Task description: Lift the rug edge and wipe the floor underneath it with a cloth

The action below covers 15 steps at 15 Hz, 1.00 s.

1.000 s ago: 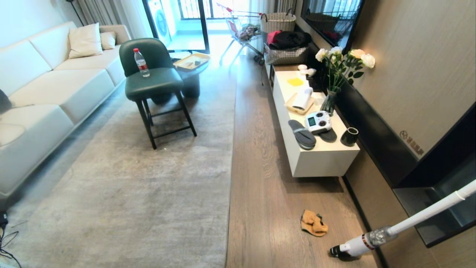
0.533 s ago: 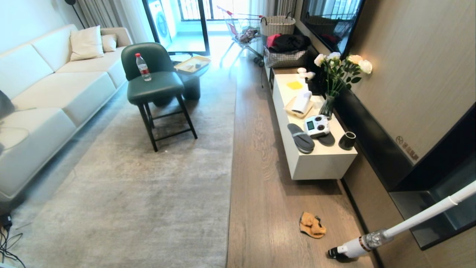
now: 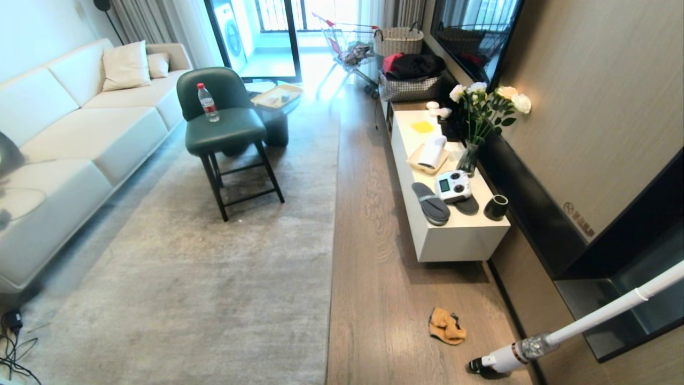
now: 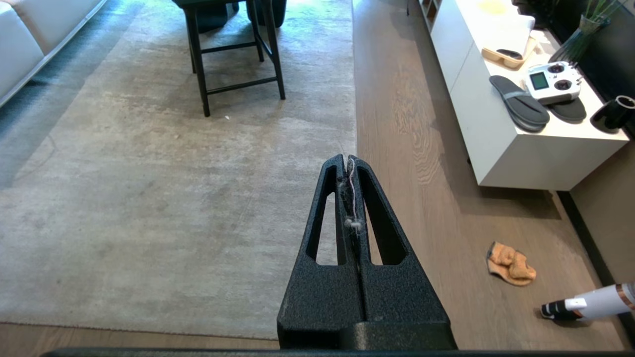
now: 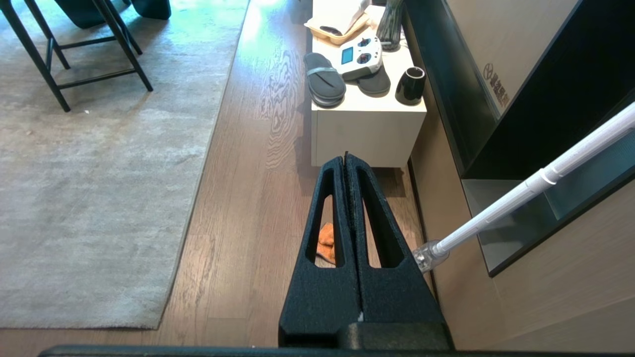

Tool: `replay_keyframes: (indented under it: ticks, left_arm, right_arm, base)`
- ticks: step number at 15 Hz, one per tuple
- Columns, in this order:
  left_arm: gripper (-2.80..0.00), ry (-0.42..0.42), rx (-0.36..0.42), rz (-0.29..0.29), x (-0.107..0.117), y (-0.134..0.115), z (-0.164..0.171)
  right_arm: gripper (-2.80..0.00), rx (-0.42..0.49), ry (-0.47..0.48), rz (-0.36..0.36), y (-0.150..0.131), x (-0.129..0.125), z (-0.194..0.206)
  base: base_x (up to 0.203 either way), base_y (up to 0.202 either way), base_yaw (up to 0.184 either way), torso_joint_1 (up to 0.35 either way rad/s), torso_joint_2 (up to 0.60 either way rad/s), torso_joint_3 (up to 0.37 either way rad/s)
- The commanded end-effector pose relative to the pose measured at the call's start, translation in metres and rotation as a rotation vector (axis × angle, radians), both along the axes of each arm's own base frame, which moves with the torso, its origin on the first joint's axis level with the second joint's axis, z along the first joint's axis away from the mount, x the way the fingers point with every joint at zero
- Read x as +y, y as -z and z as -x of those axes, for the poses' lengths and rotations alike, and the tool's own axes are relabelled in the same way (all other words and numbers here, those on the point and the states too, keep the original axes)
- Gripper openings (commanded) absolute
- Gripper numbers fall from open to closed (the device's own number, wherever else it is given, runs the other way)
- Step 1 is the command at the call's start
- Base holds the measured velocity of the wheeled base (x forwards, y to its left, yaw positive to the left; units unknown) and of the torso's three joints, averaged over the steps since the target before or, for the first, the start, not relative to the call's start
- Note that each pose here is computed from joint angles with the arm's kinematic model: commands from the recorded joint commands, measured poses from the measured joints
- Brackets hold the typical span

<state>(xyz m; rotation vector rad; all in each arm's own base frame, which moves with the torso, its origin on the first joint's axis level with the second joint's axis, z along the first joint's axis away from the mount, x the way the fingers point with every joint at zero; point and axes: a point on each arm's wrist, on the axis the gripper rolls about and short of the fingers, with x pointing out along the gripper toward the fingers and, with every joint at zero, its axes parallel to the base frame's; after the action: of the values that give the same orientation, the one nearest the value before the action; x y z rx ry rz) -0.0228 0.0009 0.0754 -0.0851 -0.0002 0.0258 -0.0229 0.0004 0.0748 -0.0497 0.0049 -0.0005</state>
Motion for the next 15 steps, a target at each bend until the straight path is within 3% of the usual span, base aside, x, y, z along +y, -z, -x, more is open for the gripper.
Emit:
replay_keyframes:
  ticks: [1, 7, 15]
  left_arm:
    - [-2.8, 0.0, -0.001, 0.001, 0.0, -0.0001, 0.0]
    - [-2.8, 0.0, 0.001, 0.001, 0.0, 0.0001, 0.0]
    - [-2.8, 0.0, -0.001, 0.001, 0.0, -0.0001, 0.0]
  right_arm:
    - [-2.8, 0.001, -0.001, 0.001, 0.0, 0.0, -0.0001]
    - [-2.8, 0.001, -0.001, -0.004, 0.0, 0.0, -0.0001]
    - [-2.8, 0.0, -0.001, -0.021, -0.0002, 0.0, -0.0001]
  base:
    - [0.0, 0.0, 0.0, 0.145, -0.33, -0.191]
    - [0.0, 0.0, 0.0, 0.125, -0.26, -0.143]
    - [0.0, 0.0, 0.0, 0.0, 0.0, 0.0]
